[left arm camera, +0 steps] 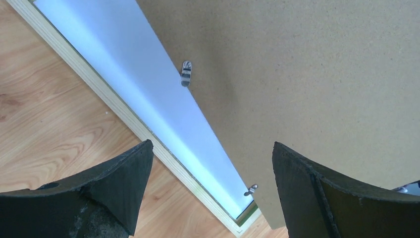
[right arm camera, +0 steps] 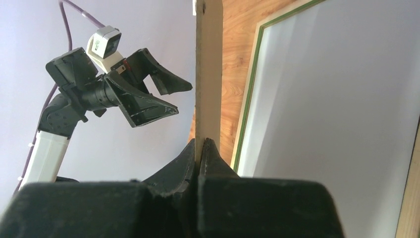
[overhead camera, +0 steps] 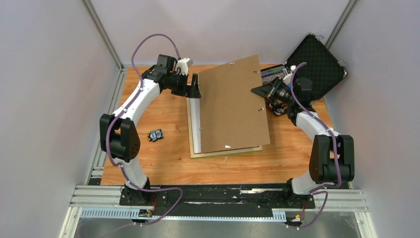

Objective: Put the photo into the frame
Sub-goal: Adjust the photo frame item.

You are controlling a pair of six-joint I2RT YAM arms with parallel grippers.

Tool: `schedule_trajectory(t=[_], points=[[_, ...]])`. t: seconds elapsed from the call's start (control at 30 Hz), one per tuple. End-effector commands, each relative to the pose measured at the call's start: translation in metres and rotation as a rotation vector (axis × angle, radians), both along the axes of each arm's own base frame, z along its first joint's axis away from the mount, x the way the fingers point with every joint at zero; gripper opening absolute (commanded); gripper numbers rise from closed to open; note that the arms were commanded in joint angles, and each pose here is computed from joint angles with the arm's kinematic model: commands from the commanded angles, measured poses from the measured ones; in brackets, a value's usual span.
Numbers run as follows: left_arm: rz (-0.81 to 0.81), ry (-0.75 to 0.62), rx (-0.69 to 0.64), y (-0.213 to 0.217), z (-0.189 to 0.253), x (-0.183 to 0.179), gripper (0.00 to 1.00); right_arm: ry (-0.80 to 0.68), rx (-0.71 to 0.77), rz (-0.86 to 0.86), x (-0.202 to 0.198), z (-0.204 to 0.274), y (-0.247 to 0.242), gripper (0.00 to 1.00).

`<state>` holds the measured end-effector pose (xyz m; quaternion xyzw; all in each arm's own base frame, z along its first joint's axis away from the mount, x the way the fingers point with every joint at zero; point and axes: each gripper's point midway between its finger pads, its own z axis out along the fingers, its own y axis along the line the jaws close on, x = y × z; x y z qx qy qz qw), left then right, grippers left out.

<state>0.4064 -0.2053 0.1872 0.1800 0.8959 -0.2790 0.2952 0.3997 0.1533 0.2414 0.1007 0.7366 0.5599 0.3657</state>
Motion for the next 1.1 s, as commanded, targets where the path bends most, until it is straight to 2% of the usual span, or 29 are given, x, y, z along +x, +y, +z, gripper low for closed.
schedule_trajectory(t=[0.0, 0.23, 0.43, 1.07], points=[[-0.033, -0.045, -0.052, -0.001, 0.024, -0.012, 0.97, -0.123, 0.045, -0.029, 0.000, 0.042, -0.010, 0.00], [-0.131, 0.084, -0.122, -0.017, -0.003, -0.049, 0.97, -0.134, 0.053, -0.049, 0.000, 0.048, -0.016, 0.00], [-0.246, 0.132, -0.138, -0.041, -0.017, -0.078, 0.97, -0.142, 0.045, -0.071, 0.000, 0.050, -0.022, 0.00], [-0.379, 0.199, -0.113, -0.079, -0.045, -0.117, 0.97, -0.152, 0.031, -0.108, 0.000, 0.053, -0.031, 0.00]])
